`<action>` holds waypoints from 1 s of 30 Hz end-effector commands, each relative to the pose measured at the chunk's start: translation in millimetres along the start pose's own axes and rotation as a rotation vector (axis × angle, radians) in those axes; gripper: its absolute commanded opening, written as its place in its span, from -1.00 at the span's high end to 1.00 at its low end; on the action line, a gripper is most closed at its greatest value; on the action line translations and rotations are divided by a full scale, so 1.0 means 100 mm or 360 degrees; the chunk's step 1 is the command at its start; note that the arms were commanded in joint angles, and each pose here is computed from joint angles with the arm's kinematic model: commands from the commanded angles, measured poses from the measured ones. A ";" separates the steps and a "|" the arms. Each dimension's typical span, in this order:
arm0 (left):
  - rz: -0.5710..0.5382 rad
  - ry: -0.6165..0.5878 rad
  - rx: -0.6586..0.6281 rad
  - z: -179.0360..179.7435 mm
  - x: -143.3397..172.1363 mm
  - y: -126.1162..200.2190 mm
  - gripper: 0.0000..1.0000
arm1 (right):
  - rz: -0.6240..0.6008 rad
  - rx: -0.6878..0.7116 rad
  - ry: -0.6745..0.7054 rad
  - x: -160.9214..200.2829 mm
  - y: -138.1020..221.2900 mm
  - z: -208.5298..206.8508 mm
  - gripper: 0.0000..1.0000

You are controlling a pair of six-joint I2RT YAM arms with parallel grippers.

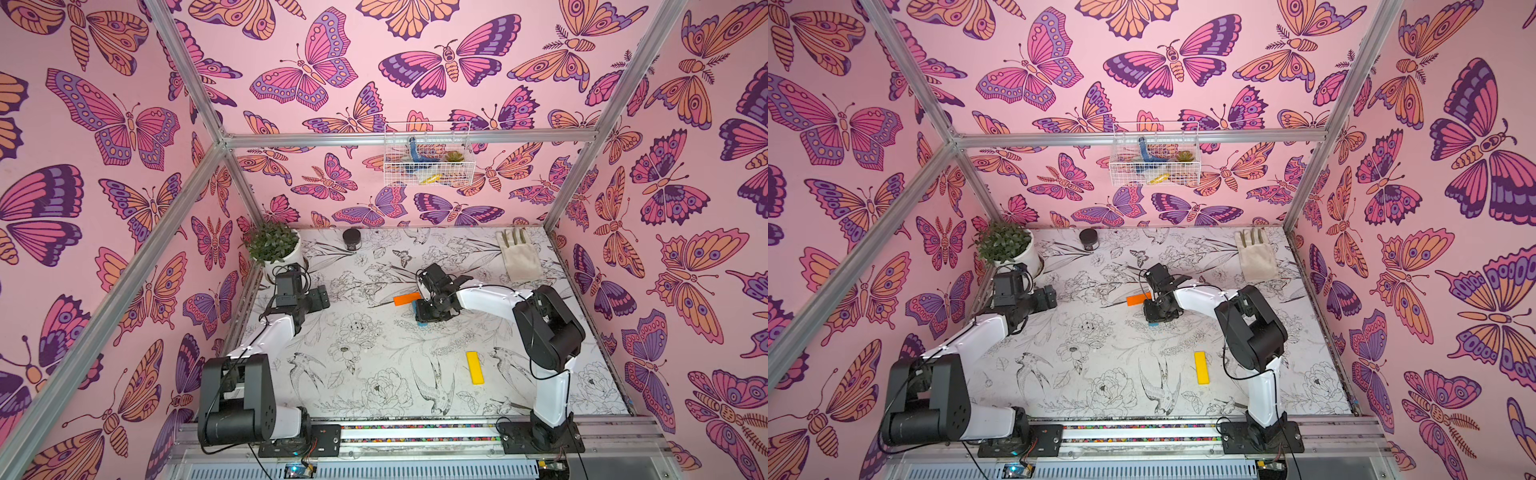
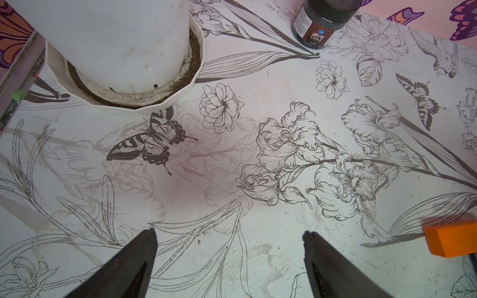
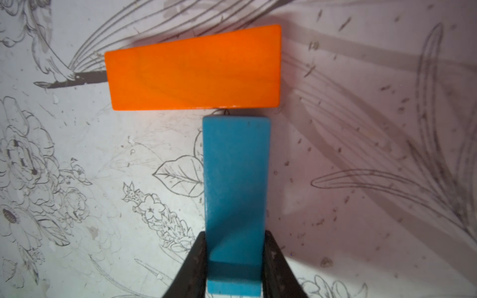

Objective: Assemble the number 7 with building blocks
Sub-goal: Assemble the building block at the center of the board.

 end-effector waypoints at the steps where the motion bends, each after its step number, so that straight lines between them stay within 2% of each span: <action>1: -0.0006 -0.0020 -0.0010 -0.01 0.02 0.00 -0.88 | -0.0003 0.0208 -0.0031 0.09 -0.06 -0.24 0.80; 9: -0.0005 -0.0020 -0.0012 -0.01 0.02 0.00 -0.88 | -0.0027 0.0208 -0.0058 0.08 0.01 -0.32 0.80; 30: 0.0003 -0.0026 -0.0012 -0.01 0.03 -0.01 -0.88 | 0.0003 0.0000 -0.0114 0.09 -0.03 -0.17 0.65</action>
Point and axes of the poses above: each gripper's point midway between its finger pads, its own y axis back along the fingers, its own z axis along the line the jaws close on, x = y × z, the point moved 6 cm from there along y, back along the fingers, and after that the axes turned 13 degrees about -y, right-handed, at the moved point
